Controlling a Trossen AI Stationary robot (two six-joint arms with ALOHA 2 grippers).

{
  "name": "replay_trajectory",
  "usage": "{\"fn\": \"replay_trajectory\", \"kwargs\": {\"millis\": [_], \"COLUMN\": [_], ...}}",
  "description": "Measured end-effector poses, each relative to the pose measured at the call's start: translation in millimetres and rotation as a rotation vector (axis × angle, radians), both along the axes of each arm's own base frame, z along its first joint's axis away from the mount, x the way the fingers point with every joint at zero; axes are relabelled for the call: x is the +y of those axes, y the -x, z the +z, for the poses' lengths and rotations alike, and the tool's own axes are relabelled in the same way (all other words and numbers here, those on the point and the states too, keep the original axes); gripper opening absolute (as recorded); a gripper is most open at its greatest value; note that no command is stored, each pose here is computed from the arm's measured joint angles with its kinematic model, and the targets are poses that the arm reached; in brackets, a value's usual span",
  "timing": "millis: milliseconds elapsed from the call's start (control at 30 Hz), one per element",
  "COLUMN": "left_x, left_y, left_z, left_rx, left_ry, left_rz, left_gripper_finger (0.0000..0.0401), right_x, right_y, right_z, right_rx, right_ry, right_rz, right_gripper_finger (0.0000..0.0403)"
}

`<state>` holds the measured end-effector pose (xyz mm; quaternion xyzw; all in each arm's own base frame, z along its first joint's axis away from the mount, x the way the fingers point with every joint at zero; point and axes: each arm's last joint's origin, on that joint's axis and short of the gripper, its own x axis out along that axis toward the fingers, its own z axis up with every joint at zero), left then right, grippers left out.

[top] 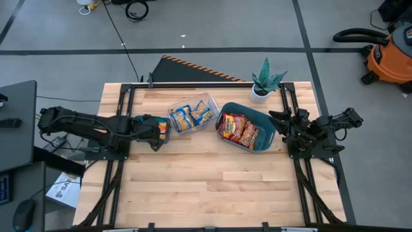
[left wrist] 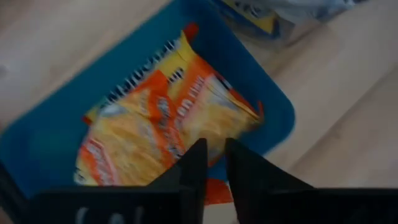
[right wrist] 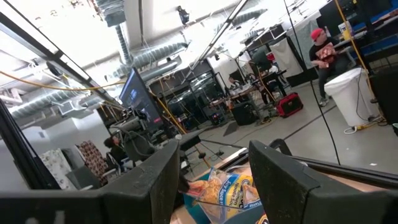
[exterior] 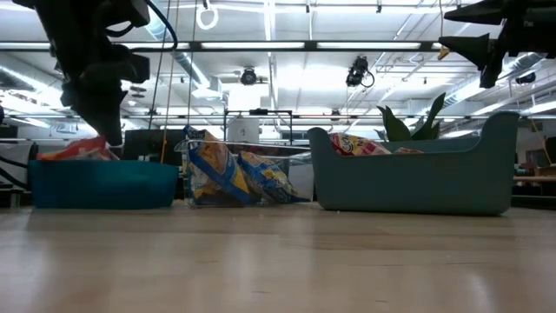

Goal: Sort Maruchan noodles
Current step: Put the orange noodle pack into the blue bin

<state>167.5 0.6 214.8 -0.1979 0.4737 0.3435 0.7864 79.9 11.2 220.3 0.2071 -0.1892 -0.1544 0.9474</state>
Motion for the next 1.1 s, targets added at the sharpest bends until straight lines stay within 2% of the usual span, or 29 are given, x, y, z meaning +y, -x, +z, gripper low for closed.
{"fn": "replay_trajectory", "kwargs": {"millis": [100,233,333,533,667,833,1100], "left_x": [-1,0,2,8,11,13,10], "left_y": [0,0,2,2,13,24,12], "left_z": [-1,0,3,30,39,23,-22], "left_rx": [0.000,0.006,0.038,0.060,0.162,0.272,0.317], "left_ry": [0.050,0.032,0.029,0.015,0.030,0.039,0.118], "left_rz": [-0.007,-0.017,-0.007,-0.008,0.033,0.117,0.102], "left_gripper_finger": [0.0090,0.0111,0.0113,0.0105,0.0098,0.0088,0.0080], "right_x": [0,0,0,0,0,0,0], "right_y": [0,0,0,0,0,0,0], "right_z": [0,0,0,0,0,0,0], "right_rx": [0.000,0.000,0.000,0.000,0.000,0.000,0.000], "right_ry": [0.000,0.000,0.000,0.000,0.000,0.000,-0.001], "right_rz": [0.000,0.000,0.000,0.000,0.000,0.000,0.000], "right_gripper_finger": [0.0199,0.0199,0.0199,0.0199,0.0199,0.0199,0.0199]}}
